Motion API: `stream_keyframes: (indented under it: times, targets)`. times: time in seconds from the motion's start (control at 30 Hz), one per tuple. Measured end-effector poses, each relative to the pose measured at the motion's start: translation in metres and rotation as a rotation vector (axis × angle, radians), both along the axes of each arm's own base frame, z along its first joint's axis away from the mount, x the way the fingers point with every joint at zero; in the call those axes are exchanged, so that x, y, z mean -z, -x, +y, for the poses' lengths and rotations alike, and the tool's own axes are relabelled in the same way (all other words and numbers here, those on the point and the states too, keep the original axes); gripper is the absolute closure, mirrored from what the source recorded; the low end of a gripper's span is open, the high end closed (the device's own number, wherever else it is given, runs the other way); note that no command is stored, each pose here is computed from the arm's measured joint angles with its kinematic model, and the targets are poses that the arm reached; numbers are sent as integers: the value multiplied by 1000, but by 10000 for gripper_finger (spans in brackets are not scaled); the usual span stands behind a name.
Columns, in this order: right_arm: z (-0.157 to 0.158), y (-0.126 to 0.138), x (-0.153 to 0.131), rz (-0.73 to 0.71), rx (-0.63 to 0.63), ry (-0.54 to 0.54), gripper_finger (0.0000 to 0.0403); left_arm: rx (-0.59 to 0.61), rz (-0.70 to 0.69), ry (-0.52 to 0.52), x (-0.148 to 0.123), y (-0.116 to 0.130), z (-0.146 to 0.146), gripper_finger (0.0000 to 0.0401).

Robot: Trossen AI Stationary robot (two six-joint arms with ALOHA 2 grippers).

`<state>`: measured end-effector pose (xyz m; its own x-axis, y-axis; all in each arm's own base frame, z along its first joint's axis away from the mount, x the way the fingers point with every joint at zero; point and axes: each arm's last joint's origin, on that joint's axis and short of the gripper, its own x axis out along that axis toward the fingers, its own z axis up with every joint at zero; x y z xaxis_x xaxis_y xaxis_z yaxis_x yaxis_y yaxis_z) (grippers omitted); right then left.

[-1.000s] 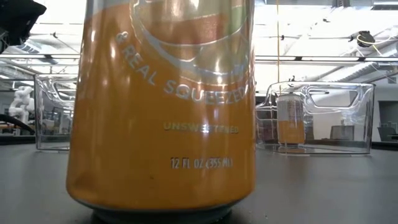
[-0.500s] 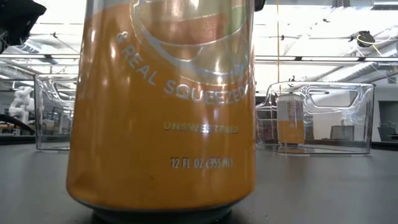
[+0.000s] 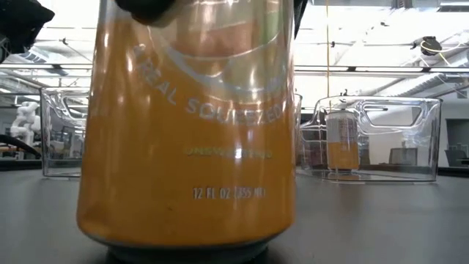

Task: Sort soda cans
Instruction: Put the orange soda can into the right transparent bin

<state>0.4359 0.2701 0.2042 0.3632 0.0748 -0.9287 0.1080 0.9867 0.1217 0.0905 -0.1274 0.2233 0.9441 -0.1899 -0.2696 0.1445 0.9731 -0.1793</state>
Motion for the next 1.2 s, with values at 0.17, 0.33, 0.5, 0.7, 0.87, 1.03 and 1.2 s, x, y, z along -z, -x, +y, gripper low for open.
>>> stream_keyframes:
  times: [0.17, 0.33, 0.5, 0.7, 0.87, 1.03, 1.2]
  targets:
    - [-1, 2, -4, 7, -1, 5, 124, 1, 2, -4, 0, 0, 0, 15]
    - [-11, 15, -21, 57, 45, 61, 124, 1, 2, -6, 0, 0, 0, 15]
    - [-24, 32, -61, 25, 116, 99, 124, 1, 11, -24, 2, 0, 1, 15]
    - [-48, 63, -119, -62, 277, 147, 124, 0, 13, -29, 2, 1, 1, 15]
    - [-74, 90, -158, -127, 434, 199, 124, -22, 3, -34, 2, 0, 2, 15]
    - [-102, 93, -179, -198, 502, 214, 124, -91, -20, -45, 1, -2, 4, 15]
    - [-133, 79, -174, -165, 493, 288, 124, -151, -26, -61, 1, -8, 10, 15]
